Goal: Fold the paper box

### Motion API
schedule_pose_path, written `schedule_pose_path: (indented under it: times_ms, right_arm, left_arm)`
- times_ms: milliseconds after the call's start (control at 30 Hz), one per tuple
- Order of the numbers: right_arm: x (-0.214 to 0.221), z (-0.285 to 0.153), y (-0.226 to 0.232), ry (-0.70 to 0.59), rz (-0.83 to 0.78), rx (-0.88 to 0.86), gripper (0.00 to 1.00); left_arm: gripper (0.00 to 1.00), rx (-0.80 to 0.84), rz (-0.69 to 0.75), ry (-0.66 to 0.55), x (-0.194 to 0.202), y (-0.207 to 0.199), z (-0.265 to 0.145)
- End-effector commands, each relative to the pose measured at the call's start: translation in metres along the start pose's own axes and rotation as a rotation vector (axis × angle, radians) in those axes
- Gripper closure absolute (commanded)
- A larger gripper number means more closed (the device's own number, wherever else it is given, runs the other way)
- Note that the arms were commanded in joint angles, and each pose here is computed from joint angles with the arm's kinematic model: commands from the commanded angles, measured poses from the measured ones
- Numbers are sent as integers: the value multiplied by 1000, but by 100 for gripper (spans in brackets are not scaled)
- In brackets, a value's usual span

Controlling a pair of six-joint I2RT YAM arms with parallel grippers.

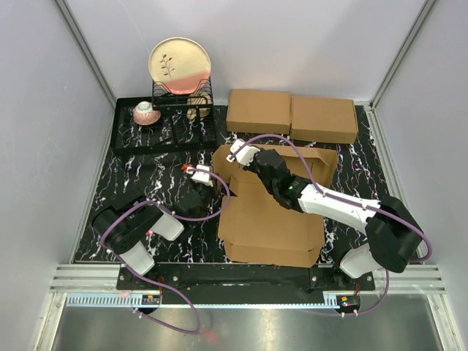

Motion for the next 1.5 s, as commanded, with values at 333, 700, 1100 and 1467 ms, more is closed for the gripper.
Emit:
schedule_pose_path:
  times_ms: [333,700,1100,1467]
  right_arm:
    - [4,-16,5,168,110,171,100]
    - [1,-11,20,284,240,218,100]
    - [7,-1,32,342,282,242,100]
    - [19,-1,32,395,257,341,100]
  left_arm:
    - [100,161,-112,-371,-90,-34,26]
    - [98,176,-139,-410,-103,-26,41]
    - [92,183,-210,-386,-94,-20,36]
    - [93,283,-249,-424,-113,-42,17]
Point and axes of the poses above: each gripper's point midway between its finger pads, its own z axis out along the fingers, its own y axis along the line the jaws close on, x = y × z, the point moved 4 cm from there along -z, back along the fingers, and after that the axes turned 5 degrees about z, right-handed, at the moved point
